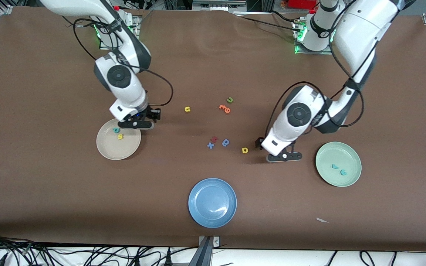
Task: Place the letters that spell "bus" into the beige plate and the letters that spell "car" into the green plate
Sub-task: 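Grasp the yellow u with the right gripper while the left gripper grasps a, then drop the u on the white plate while the left gripper drops a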
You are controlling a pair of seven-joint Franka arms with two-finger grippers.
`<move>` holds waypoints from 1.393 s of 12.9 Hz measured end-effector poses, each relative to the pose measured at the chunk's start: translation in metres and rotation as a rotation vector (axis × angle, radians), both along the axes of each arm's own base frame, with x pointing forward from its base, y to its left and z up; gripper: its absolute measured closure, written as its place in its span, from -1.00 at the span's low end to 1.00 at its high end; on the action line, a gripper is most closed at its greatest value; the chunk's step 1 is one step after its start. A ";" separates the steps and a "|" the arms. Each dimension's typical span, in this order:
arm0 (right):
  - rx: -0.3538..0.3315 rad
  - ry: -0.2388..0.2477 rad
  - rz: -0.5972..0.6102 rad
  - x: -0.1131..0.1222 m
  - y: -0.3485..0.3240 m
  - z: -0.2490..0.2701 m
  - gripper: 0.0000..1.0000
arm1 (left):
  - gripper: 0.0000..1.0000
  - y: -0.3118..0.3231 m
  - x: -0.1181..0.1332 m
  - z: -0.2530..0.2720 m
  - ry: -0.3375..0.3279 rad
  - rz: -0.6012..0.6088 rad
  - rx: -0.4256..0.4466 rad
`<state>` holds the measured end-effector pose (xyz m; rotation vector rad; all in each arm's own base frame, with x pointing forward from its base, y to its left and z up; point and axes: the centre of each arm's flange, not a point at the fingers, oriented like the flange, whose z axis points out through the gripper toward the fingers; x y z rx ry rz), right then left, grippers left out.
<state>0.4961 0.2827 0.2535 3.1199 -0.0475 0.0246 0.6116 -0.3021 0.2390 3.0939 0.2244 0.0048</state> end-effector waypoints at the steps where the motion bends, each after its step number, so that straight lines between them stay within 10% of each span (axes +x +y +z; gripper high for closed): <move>1: 0.019 -0.003 -0.026 -0.009 0.018 -0.007 -0.30 | -1.00 -0.019 -0.001 -0.003 -0.001 0.030 -0.011; 8: 0.034 -0.017 -0.114 -0.067 0.103 -0.055 -0.38 | -0.93 -0.060 0.003 -0.054 0.002 0.152 0.027; 18: 0.017 -0.053 -0.127 -0.077 0.113 -0.081 -0.18 | -0.30 -0.064 0.000 -0.066 0.012 0.145 0.037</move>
